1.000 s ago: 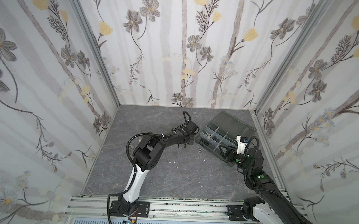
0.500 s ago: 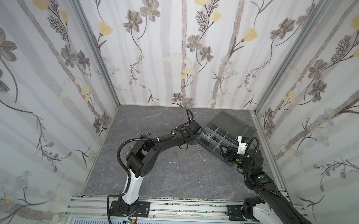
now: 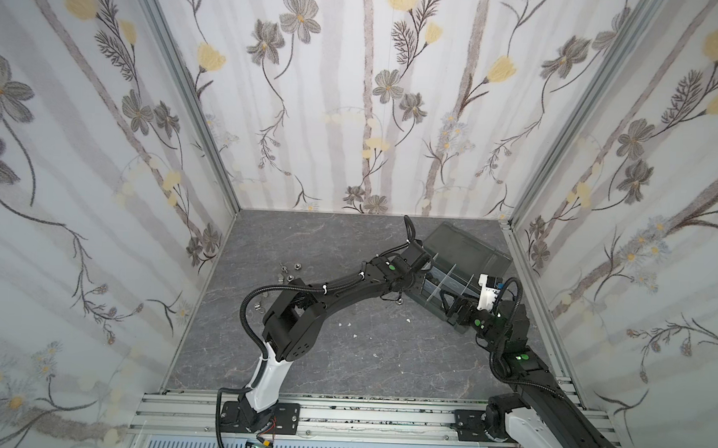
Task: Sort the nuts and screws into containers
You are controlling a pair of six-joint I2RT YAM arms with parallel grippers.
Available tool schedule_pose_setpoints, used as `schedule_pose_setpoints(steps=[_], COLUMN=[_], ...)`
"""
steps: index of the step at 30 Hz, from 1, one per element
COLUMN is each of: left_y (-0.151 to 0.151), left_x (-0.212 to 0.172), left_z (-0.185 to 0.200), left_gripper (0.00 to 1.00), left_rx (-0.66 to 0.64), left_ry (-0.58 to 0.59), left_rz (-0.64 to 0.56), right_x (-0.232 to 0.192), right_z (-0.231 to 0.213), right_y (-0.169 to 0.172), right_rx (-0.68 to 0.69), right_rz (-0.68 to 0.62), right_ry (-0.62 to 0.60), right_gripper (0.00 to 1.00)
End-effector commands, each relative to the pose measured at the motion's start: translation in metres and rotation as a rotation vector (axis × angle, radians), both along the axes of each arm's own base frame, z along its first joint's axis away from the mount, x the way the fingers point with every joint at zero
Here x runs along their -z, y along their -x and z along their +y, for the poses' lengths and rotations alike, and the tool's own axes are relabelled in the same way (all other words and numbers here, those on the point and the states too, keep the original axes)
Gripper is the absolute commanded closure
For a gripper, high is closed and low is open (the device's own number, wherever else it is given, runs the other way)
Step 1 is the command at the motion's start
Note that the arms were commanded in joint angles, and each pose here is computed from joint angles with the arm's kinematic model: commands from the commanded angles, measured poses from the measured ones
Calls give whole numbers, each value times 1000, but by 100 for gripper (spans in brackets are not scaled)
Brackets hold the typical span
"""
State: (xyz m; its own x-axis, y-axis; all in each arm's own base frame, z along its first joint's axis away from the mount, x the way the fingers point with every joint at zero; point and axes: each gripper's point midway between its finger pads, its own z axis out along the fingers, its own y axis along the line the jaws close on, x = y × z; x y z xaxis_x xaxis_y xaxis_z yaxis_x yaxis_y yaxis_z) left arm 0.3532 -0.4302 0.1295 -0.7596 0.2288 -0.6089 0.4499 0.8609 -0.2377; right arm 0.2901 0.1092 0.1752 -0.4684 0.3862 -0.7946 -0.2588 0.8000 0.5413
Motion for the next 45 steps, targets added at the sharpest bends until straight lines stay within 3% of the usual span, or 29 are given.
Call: schedule_pose_setpoints(steps=[1, 19, 30, 37, 45], left_y=[9, 37, 30, 23, 18], left_x=[4, 24, 7, -26, -70], left_z=[-12, -77, -86, -62, 10], left_gripper=[84, 82, 56, 52, 44], left_rx=[23, 129, 147, 113, -3], left_ry=[-7, 23, 38, 58, 132], left_rz=[24, 73, 42, -22, -108], right_x=[-11, -32, -55, -63, -48], right_z=[-6, -33, -41, -35, -10], right_y=[-3, 7, 16, 13, 5], right_rx=[36, 171, 196, 168, 94], right_rz=[-47, -142, -224, -211, -99], right_ry=[-7, -2, 35, 47, 67], right_gripper=[1, 1, 3, 7, 12])
